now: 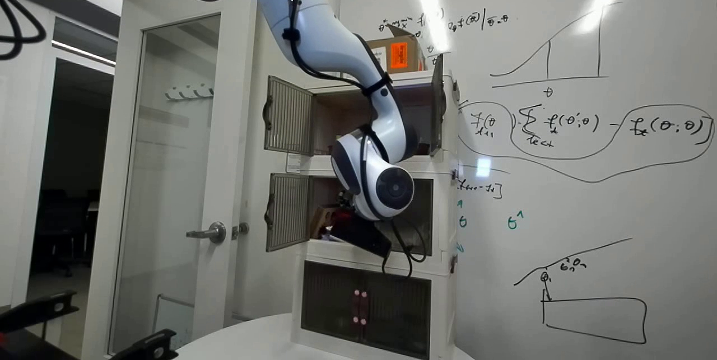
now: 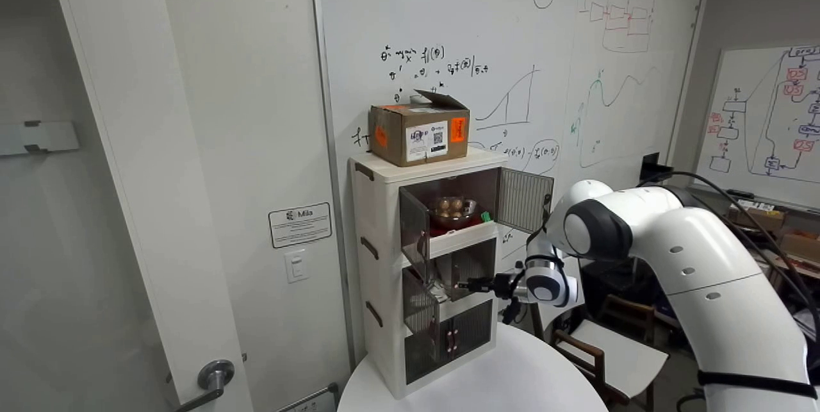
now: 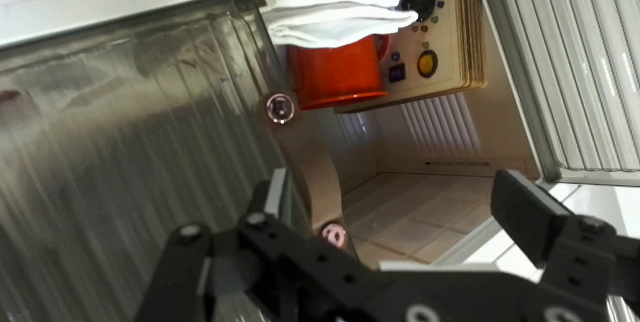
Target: Open the right door of the middle shelf
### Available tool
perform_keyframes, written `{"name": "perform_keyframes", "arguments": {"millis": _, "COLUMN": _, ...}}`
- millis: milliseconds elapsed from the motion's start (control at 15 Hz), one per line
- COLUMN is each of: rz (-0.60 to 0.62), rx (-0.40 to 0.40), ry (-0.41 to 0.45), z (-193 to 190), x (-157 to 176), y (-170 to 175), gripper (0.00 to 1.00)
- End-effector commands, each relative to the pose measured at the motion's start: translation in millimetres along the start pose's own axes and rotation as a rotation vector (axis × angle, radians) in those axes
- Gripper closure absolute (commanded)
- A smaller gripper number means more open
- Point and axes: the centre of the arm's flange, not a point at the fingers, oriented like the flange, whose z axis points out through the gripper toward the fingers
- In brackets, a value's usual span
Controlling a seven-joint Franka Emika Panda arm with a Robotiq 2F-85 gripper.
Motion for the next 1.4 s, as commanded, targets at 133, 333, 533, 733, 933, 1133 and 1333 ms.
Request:
{"name": "perform_keyframes", "arguments": {"millis": 133, "rz": -0.094, "rx": 0.036, "ry": 0.027, "z": 19.9, "x": 3.0, "y": 20.9, "gripper": 0.00}}
{"name": "perform_keyframes", "arguments": {"millis": 333, "rz": -0.126, "rx": 0.061, "ry": 0.024, "z": 26.8, "x": 12.1, "y": 28.1, "gripper": 0.00}}
{"name": "perform_keyframes", "arguments": {"millis": 533, "rz": -0.137, "rx": 0.111, "ry": -0.019, "z": 32.5, "x": 20.7, "y": 34.1, "gripper": 0.00}}
{"name": "perform_keyframes", "arguments": {"millis": 733, "rz": -0.153, "rx": 0.169, "ry": -0.074, "z": 32.9, "x": 27.8, "y": 40.7, "gripper": 0.00}}
{"name": "perform_keyframes", "arguments": {"millis": 933, "rz": -0.160, "rx": 0.201, "ry": -0.093, "z": 29.3, "x": 34.2, "y": 47.9, "gripper": 0.28}}
{"name": "perform_keyframes", "arguments": {"millis": 1133, "rz": -0.163, "rx": 0.222, "ry": -0.098, "z": 23.9, "x": 39.7, "y": 55.1, "gripper": 0.51}}
{"name": "perform_keyframes", "arguments": {"millis": 1333, "rz": -0.150, "rx": 0.246, "ry": -0.086, "z": 21.9, "x": 42.9, "y": 57.8, "gripper": 0.72}}
